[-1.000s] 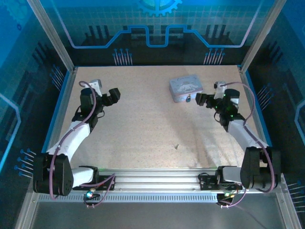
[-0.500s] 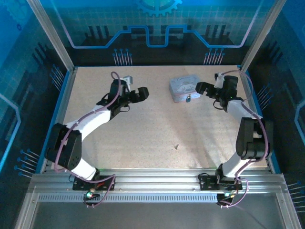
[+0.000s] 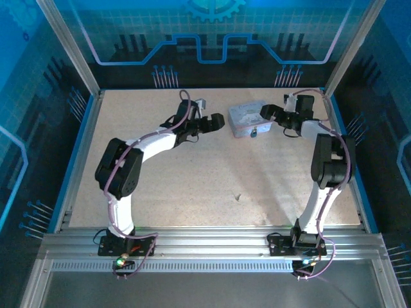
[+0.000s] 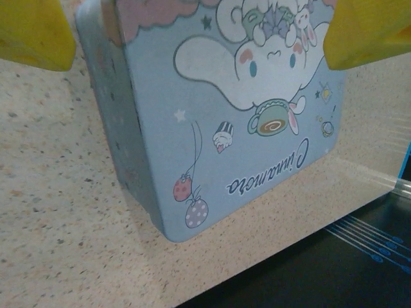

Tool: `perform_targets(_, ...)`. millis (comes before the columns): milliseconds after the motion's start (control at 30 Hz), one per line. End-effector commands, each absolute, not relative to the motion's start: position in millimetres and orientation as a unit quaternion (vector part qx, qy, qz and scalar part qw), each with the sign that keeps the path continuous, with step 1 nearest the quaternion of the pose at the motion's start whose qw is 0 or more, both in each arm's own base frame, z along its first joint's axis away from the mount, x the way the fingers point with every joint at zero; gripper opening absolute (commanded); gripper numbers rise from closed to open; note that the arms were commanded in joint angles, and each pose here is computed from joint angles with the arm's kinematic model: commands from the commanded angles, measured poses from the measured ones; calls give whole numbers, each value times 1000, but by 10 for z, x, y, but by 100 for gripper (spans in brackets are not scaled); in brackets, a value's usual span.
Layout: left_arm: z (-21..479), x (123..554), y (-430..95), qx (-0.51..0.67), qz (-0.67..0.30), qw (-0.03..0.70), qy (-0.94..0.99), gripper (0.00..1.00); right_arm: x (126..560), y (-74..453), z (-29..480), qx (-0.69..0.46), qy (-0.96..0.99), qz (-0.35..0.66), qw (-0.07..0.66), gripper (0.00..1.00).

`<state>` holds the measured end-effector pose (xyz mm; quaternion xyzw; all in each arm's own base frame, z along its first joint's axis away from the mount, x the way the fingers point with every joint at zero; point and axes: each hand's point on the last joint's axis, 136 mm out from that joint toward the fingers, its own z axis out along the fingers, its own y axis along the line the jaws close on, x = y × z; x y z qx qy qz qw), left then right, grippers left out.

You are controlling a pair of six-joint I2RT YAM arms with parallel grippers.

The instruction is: Unlock a padlock with a key

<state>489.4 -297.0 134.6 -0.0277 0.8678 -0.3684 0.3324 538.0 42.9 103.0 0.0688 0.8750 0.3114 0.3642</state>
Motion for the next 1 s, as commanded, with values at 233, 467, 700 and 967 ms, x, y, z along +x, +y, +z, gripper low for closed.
perform_targets(233,1308,5089,-3353,-19,-423,304,853,88,5549,546,997,45,871,368,322,81)
perform_targets(467,1238,5112,-3403,-18,-430,297,852,85,5409,733,966,19,879,366,304,78)
perform_targets(700,1172,5103,-3368,-14,-416,298,859,85,5213,952,968,2,881,371,295,76)
perform_targets(967,1049,5079,-3359,-13,-409,288,866,85,5066,1174,1015,-20,879,377,292,76)
